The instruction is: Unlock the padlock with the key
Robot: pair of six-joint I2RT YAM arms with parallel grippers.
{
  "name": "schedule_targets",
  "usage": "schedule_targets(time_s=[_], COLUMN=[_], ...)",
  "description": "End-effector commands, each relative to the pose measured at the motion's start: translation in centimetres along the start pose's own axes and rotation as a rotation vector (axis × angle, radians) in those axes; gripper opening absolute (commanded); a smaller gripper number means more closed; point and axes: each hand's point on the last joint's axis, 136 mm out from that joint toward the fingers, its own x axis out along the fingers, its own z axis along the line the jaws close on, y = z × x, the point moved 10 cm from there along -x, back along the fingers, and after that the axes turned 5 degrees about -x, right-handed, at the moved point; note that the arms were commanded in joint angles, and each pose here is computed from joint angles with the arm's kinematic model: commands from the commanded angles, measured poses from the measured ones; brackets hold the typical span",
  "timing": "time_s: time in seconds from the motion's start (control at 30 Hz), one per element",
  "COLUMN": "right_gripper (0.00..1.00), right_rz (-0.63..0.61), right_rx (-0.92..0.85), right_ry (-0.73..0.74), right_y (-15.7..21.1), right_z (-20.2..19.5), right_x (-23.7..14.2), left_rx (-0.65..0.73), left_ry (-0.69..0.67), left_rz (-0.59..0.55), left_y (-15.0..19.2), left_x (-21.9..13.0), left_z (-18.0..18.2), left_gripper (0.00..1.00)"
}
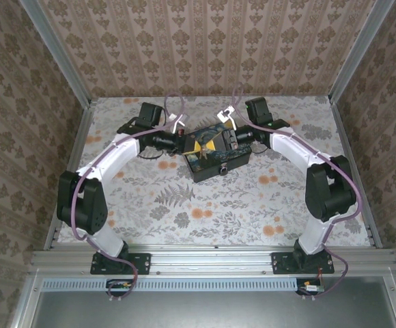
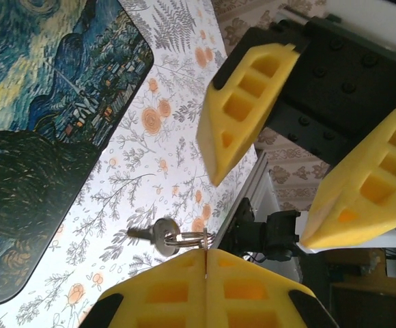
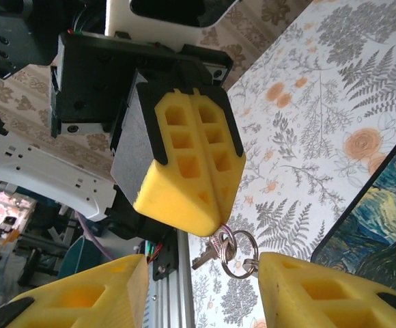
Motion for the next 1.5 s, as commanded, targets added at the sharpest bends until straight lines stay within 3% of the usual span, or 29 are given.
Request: schedule_targets(time_s=[0.0, 0.57, 1.1, 1.17, 1.3, 1.47], right_gripper=[0.47, 0.45, 0.08, 0.0, 0.0, 0.0], right_rz=[0.017, 0.031, 0.019, 0.018, 0.015, -0.023], right_rx=[-0.013, -0.016, -0.015, -0.01, 0.008, 0.061], right_ry=[-0.057, -0.092, -0.118, -0.114, -0.077, 0.034], right_y=[-0.2, -0.4, -0.1, 0.1, 0.7, 1.2], right_z=[0.4, 0.0, 0.0, 0.0, -0.1, -0.7], right_x=[0.3, 1.9, 2.1, 2.0, 2.0, 1.8], left_rx=[0.062, 0.086, 0.078, 0.07, 0.051, 0.011], left_ry=[0.047, 0.085, 0.085, 0.08, 0.053, 0.008], left_rz=[0.008, 0.018, 0.014, 0.008, -0.012, -0.058], left_y=[-0.7, -0.8, -0.8, -0.9, -1.2, -1.6], left_x=[0.2, 0.5, 0.6, 0.5, 0.3, -0.8], left_z=[-1.1, -1.8, -1.6, -1.4, -1.0, -0.4], left_gripper=[0.0, 0.0, 0.0, 0.0, 0.0, 0.26])
